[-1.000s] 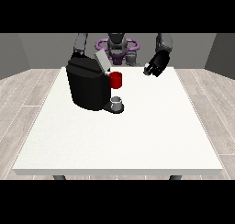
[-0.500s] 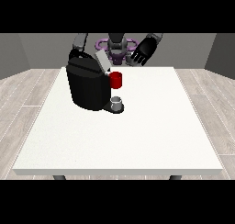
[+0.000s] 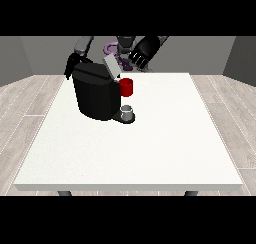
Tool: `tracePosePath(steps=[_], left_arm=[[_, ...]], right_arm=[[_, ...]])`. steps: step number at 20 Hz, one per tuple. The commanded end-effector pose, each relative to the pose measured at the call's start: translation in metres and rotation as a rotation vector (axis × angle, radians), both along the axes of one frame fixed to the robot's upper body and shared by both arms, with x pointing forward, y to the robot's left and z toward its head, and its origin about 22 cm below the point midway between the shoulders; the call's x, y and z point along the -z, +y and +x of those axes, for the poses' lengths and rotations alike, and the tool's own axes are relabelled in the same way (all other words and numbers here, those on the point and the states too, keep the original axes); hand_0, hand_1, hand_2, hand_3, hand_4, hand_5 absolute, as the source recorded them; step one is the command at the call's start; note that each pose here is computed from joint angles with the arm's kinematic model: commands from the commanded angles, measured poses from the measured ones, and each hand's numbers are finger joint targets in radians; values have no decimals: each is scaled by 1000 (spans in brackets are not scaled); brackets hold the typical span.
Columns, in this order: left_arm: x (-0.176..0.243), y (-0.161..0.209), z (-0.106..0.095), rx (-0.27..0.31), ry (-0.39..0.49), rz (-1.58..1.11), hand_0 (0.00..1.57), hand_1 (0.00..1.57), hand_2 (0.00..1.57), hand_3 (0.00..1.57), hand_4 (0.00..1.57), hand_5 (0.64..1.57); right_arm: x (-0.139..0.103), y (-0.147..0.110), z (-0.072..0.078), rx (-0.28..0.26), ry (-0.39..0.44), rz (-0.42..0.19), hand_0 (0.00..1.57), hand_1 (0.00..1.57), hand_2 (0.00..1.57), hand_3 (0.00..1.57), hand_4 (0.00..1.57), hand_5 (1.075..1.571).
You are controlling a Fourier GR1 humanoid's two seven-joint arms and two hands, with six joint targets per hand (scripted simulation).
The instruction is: Insert the coffee pod into the coffee machine and close the lid
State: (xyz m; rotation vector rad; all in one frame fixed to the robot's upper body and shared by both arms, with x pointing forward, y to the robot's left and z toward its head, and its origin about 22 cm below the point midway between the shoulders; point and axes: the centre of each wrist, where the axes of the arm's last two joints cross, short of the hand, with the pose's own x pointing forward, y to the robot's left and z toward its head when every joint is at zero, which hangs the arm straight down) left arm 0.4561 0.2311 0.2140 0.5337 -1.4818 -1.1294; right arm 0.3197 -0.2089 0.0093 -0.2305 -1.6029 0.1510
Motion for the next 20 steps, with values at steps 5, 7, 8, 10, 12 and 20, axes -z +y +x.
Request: tracePosePath(steps=[5, 7, 8, 10, 12, 20], left_arm=[[-59, 16, 3, -49, -91, -8, 1225, 1225, 1284, 1233, 478, 1571], [-63, 2, 2, 5, -82, 6, 1265, 1265, 1303, 1256, 465, 1571], [-54, 21, 4, -55, -85, 7, 1290, 1290, 1319, 1261, 478, 1571], [-64, 4, 4, -31, -109, -5, 1223, 1223, 1288, 1245, 491, 1571], [-60, 34, 2, -68, -103, 24, 1207, 1207, 1280, 1238, 475, 1571], [-49, 4, 7, -26, -61, 21, 1239, 1239, 1286, 1222, 429, 1571]], right_arm=[[-32, 16, 13, -17, -92, 3, 0, 0, 0, 0, 0, 1571], [-29, -4, 19, 4, -63, 15, 0, 0, 0, 0, 0, 1571], [-42, 17, 15, -22, -87, 7, 0, 0, 0, 0, 0, 1571], [-40, -7, 22, -5, -103, 16, 0, 0, 0, 0, 147, 1571], [-61, 1, 23, -31, -111, -6, 0, 0, 0, 0, 100, 1571], [-35, 5, 18, 7, -87, 13, 0, 0, 0, 0, 153, 1571]])
